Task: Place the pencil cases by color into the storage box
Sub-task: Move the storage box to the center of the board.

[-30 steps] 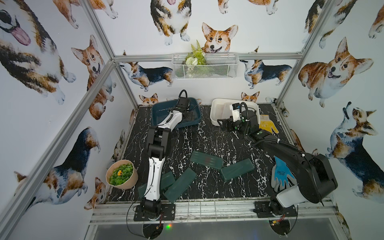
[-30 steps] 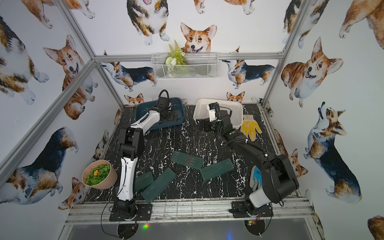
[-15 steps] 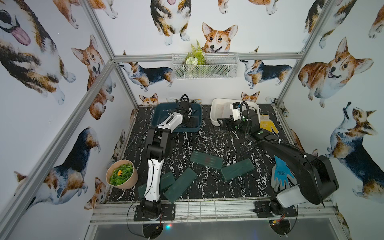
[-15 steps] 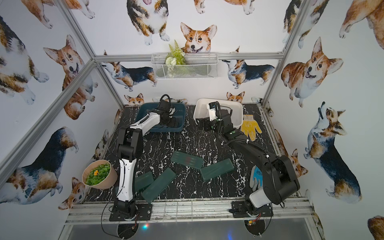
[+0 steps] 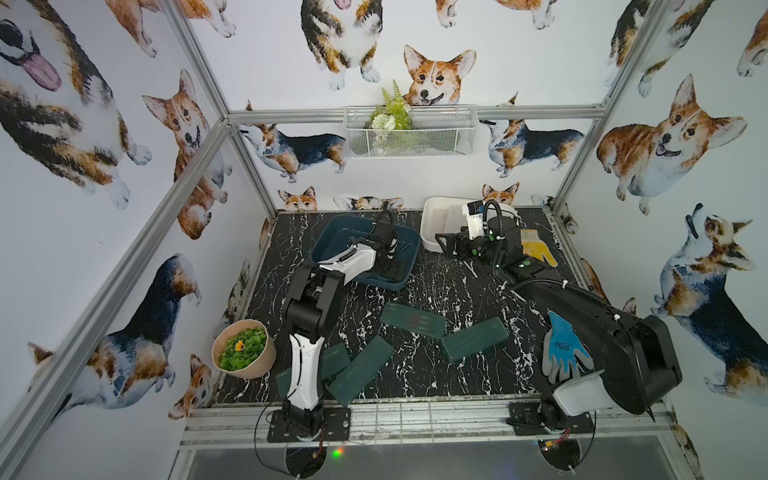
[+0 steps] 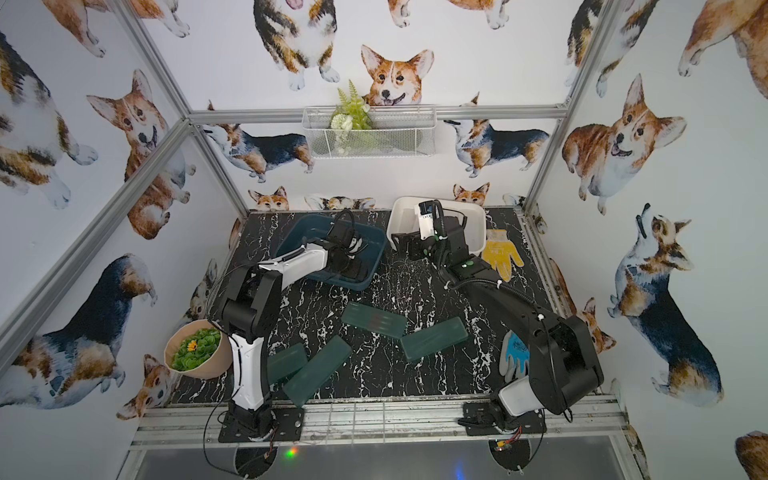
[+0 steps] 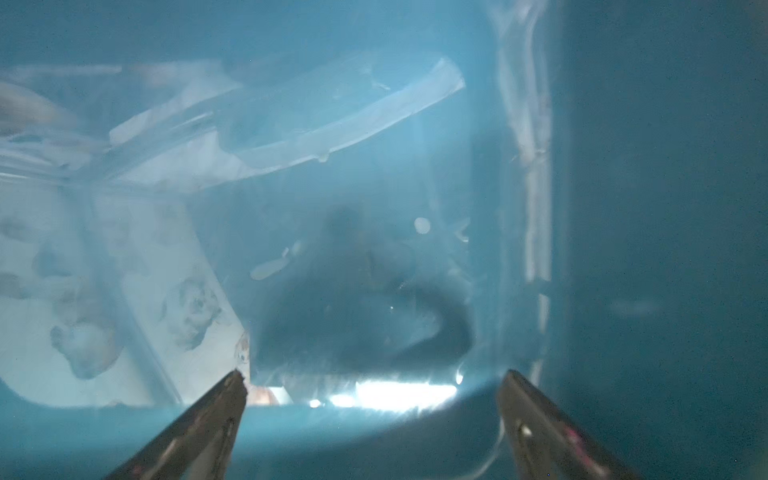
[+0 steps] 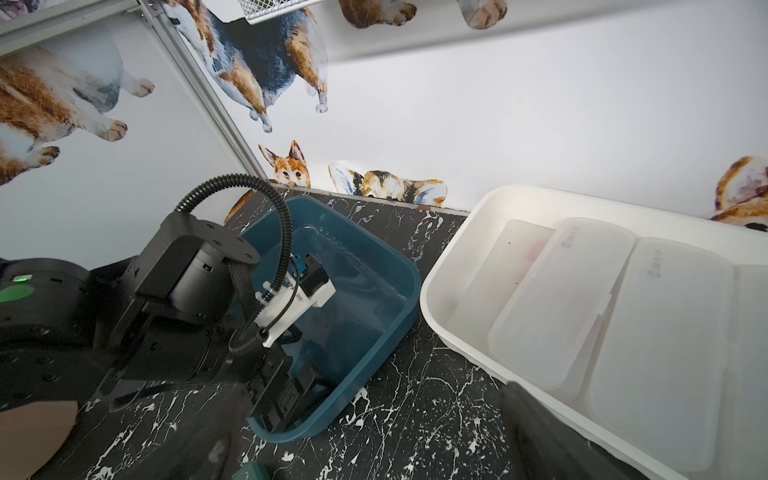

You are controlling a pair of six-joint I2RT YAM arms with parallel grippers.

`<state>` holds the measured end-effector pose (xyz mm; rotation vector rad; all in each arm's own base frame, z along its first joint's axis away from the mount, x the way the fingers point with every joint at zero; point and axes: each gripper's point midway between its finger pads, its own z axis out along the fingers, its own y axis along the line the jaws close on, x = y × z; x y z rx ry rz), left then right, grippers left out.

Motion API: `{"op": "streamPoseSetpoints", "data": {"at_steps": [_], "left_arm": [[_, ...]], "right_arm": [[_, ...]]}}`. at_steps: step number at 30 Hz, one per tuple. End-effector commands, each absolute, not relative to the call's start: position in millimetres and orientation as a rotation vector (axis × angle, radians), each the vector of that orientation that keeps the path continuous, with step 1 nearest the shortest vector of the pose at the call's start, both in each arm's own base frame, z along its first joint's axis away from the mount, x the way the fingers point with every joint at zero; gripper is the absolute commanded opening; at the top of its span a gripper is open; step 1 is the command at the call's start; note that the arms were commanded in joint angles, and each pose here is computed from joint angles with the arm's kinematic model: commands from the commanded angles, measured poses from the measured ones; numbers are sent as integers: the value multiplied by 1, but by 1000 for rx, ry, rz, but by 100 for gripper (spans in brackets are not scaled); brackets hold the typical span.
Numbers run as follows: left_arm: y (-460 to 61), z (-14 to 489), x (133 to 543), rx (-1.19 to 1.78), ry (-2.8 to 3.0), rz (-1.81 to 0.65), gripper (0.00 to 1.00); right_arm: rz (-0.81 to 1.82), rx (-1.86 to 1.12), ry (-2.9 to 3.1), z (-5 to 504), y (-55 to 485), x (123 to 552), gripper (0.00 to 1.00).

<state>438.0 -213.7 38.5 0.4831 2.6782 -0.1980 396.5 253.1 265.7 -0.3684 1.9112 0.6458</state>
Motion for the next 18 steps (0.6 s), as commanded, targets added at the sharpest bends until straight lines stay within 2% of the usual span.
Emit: {"op": "streamPoseSetpoints", "data": {"at_steps": [1,6,10,18], "left_arm": [[-232,45,429,483,2636,-237,97],[-263,45,415,544,2609,-275,97],[-270,50,420,545,2581,-272,97],[-241,118,430,423,2432,-286,97]], "right_arm": [[647,-359,1923,270,250,394,96],[643,-330,1939,271,238,393,96],[665,-311,1938,272,228,392,96],[634,-319,1993,257,224,395,96]]}}
